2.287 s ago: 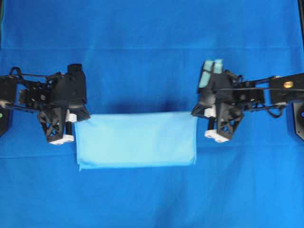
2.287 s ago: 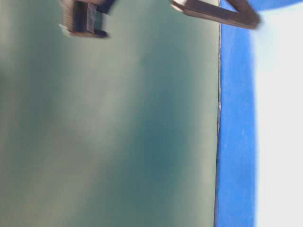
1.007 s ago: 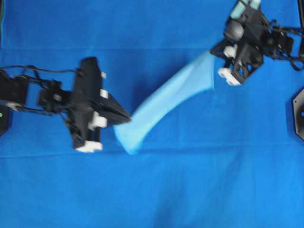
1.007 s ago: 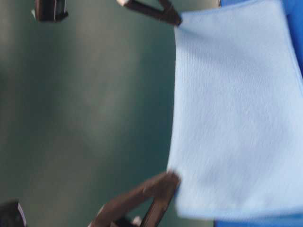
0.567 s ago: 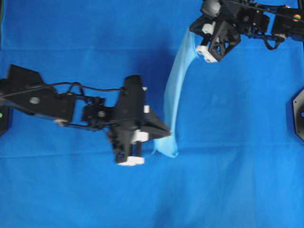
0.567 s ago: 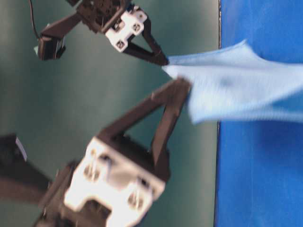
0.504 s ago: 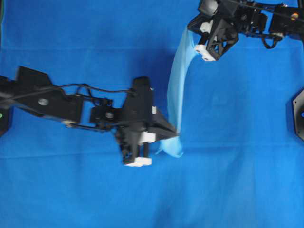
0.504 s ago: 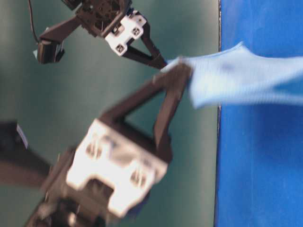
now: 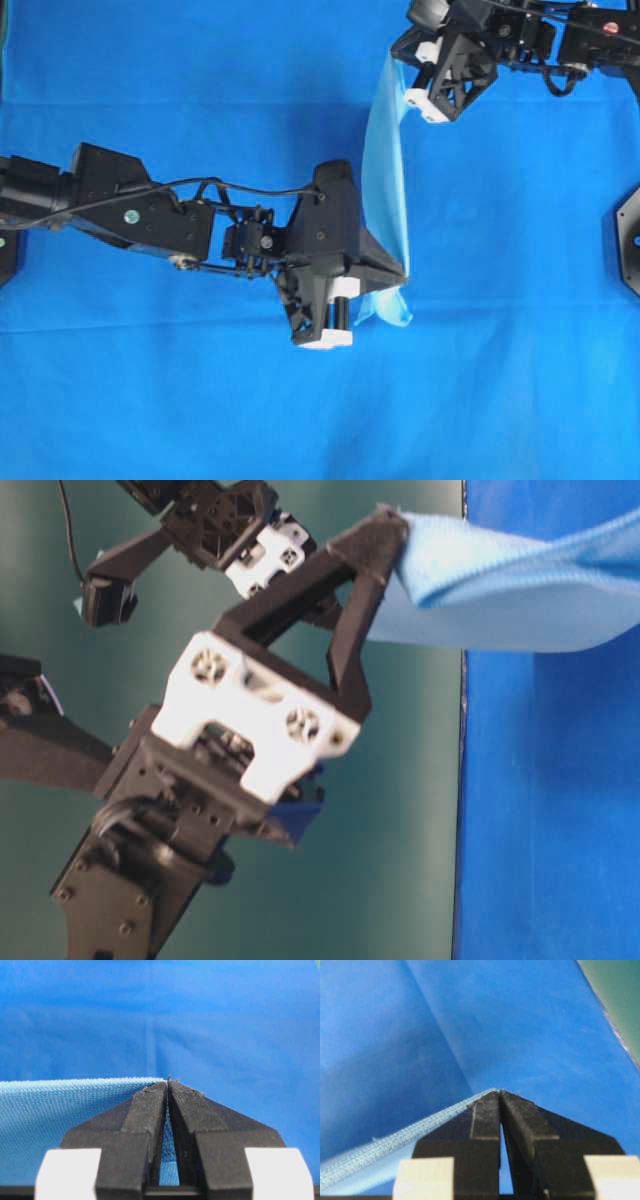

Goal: Fold the light blue towel.
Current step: 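Swing the towel vertical, left gripper moving right, right gripper moving far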

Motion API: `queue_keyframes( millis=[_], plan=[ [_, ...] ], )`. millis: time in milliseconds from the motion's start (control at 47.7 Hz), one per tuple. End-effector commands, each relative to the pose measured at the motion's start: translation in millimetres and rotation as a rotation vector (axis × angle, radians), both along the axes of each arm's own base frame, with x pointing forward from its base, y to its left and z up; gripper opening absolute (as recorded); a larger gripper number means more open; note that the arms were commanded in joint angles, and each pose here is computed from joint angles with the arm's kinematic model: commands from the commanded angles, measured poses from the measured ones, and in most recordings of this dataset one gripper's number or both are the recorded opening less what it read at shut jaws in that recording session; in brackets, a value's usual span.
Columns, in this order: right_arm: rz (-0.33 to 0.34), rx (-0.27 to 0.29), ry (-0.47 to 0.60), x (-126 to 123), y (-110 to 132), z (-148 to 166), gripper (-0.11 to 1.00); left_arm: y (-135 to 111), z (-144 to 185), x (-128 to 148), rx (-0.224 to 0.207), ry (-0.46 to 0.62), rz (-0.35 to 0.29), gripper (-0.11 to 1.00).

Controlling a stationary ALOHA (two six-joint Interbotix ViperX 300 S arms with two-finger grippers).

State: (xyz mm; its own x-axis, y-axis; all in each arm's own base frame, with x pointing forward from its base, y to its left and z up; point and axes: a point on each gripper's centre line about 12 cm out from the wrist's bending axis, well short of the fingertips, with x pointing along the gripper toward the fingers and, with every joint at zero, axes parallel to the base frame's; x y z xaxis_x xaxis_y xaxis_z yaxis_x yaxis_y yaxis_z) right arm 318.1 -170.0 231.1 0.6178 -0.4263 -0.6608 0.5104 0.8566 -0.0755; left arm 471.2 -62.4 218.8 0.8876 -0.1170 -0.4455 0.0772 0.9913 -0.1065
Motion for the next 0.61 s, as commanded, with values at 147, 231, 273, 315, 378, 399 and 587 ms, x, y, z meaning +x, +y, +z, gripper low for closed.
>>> queue_keyframes(
  millis=[147, 231, 273, 315, 378, 399, 587],
  plan=[
    [-0.097, -0.030, -0.020, -44, -16, 14, 0.02, -18, 20, 34, 0.024, -0.134, -0.043, 0.02],
    [-0.109, -0.031, -0.016, -57, -10, 15, 0.02, -20, 21, 51, 0.050, -0.165, -0.054, 0.02],
    [-0.114, -0.032, -0.012, -63, -8, 16, 0.02, -22, 22, 58, 0.064, -0.180, -0.061, 0.02],
    [-0.116, -0.033, -0.010, -68, -5, 17, 0.02, -22, 22, 65, 0.077, -0.189, -0.063, 0.02],
    [-0.121, -0.032, -0.005, -73, -2, 18, 0.02, -21, 22, 73, 0.096, -0.201, -0.067, 0.02],
    [-0.123, -0.032, -0.004, -75, -2, 17, 0.02, -21, 21, 75, 0.105, -0.205, -0.069, 0.02],
    [-0.125, -0.017, 0.026, -74, -3, 8, 0.02, -10, 7, 85, 0.116, -0.206, -0.050, 0.02]
  ],
)
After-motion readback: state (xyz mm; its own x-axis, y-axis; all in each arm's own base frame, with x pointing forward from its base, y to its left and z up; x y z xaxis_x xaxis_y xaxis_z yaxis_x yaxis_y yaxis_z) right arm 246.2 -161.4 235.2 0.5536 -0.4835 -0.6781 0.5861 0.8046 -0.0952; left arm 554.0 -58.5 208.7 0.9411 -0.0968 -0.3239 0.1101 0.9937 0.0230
